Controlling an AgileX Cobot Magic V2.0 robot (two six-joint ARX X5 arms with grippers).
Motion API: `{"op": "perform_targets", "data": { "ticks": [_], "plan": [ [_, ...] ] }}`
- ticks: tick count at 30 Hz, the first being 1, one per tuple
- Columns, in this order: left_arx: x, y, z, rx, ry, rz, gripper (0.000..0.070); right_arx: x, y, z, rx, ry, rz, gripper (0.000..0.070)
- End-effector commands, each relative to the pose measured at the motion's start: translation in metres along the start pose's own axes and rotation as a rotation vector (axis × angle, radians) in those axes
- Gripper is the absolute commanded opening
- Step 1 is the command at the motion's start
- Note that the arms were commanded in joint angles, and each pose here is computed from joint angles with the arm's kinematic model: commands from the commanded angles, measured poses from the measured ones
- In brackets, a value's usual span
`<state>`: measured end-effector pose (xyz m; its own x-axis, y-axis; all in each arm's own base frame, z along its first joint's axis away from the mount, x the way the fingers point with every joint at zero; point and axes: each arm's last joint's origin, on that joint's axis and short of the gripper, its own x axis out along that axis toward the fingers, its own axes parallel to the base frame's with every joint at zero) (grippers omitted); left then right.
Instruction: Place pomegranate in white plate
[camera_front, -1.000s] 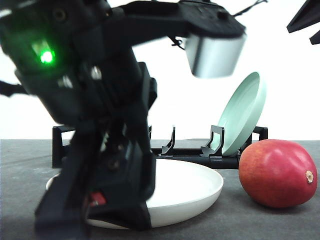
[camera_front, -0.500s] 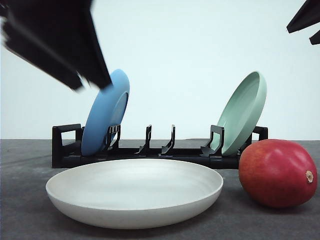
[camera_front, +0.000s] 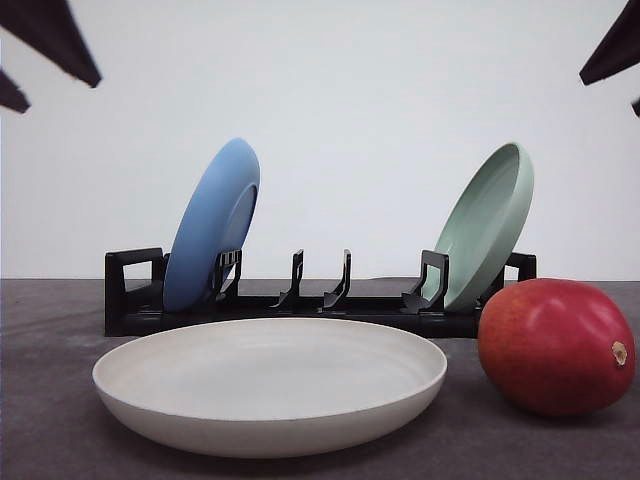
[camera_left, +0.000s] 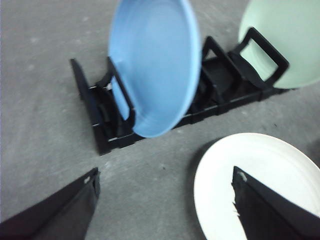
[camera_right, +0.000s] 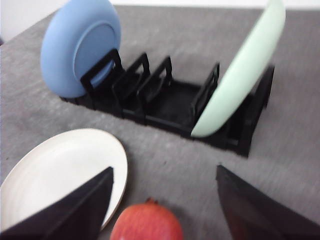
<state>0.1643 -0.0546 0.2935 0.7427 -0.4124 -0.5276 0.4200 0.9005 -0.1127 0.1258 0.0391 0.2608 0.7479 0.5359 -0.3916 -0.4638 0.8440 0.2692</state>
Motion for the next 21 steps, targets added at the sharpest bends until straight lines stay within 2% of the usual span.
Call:
{"op": "perform_targets", "data": {
  "ticks": [1, 5, 8, 14, 21],
  "plan": [
    [0.002, 0.007, 0.0, -0.025, -0.005, 0.002, 0.0509, -0.001, 0.002, 0.003, 0.075, 0.003, 0.008, 0.0465],
    [0.001, 0.019, -0.003, -0.066, -0.004, 0.057, 0.051, -0.003, 0.003, 0.0, 0.179, 0.068, 0.017, 0.0464],
    [0.0, 0.02, -0.002, -0.079, -0.015, 0.064, 0.051, -0.004, 0.008, 0.003, 0.213, 0.152, -0.009, 0.0464],
    [0.001, 0.019, -0.002, -0.075, -0.021, 0.056, 0.0509, 0.006, 0.021, 0.023, 0.169, 0.305, -0.116, 0.0465],
    [0.001, 0.018, -0.002, -0.074, -0.019, 0.054, 0.0509, 0.044, 0.035, 0.033, 0.096, 0.451, -0.176, 0.0471]
  ]
}}
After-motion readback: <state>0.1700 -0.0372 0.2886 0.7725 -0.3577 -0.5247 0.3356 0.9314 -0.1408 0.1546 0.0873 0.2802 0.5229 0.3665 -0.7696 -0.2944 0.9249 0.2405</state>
